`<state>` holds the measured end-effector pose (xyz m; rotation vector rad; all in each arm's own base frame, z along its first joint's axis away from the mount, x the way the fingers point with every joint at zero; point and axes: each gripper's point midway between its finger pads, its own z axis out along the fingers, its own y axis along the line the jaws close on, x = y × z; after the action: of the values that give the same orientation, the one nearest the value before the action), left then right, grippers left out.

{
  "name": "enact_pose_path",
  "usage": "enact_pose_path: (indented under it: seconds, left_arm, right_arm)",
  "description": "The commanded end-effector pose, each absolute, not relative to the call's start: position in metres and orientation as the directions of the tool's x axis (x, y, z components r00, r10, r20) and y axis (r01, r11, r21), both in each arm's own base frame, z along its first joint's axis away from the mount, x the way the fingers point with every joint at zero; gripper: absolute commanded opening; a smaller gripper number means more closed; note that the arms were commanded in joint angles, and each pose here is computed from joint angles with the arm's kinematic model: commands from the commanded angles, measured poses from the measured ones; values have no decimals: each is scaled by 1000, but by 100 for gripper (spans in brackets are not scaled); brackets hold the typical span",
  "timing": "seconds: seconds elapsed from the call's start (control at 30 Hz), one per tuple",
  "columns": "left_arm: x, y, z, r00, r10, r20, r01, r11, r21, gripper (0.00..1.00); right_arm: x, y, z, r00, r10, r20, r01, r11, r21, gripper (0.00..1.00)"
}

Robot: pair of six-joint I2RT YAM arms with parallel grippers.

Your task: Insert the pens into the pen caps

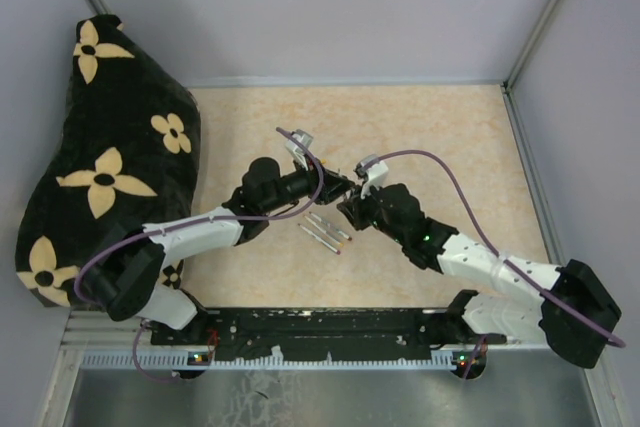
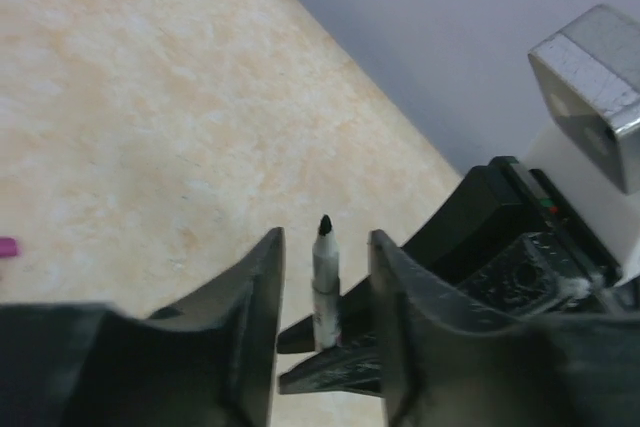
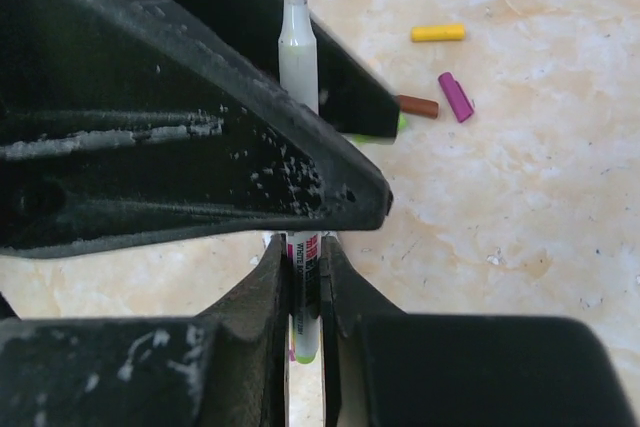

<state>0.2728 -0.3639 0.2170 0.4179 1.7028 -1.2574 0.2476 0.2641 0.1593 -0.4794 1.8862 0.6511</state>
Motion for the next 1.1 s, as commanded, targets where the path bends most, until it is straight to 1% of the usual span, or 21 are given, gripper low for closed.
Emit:
enact_pose_path:
  seconds: [0.0, 0.07, 0.2, 0.27, 0.37, 0.43, 0.57, 0.63, 0.9, 1.07]
  left_arm:
    - [278, -363, 234, -450, -267, -852, 733, 436, -523, 57]
    - [280, -358, 234, -443, -272, -854, 721, 459, -519, 69]
    - [284, -340, 235, -407, -272, -872, 689, 536, -488, 82]
    - [286, -327, 234, -387, -264, -884, 661, 589, -465, 86]
    - [291, -305, 226, -355, -231, -906, 607, 680, -412, 90]
    - [298, -292, 216, -335, -189, -923, 566, 743, -357, 93]
    - [313, -283, 184, -373, -31, -927, 516, 824, -235, 93]
    - [318, -283, 160, -423, 55, -904, 502, 845, -184, 93]
    - [346, -284, 124, -467, 192, -863, 453, 890, -47, 91]
    - [358, -289, 104, -498, 263, -827, 454, 891, 10, 85]
  right_arm:
    - [254, 278, 187, -354, 20, -935, -607, 756, 246, 0]
    - [258, 274, 181, -372, 23, -928, -569, 784, 248, 0]
    - [268, 254, 172, -397, 57, -916, -457, 853, 251, 0]
    - [273, 241, 170, -408, 96, -908, -402, 874, 273, 0]
    - [276, 226, 173, -401, 154, -903, -386, 866, 318, 0]
    - [276, 219, 175, -383, 153, -911, -383, 871, 307, 0]
    - [275, 212, 177, -367, 96, -925, -395, 885, 248, 0]
    - [272, 212, 177, -364, 79, -928, -411, 881, 236, 0]
    - [264, 211, 183, -338, 86, -937, -446, 862, 241, 0]
    - [262, 209, 183, -331, 85, -940, -450, 861, 236, 0]
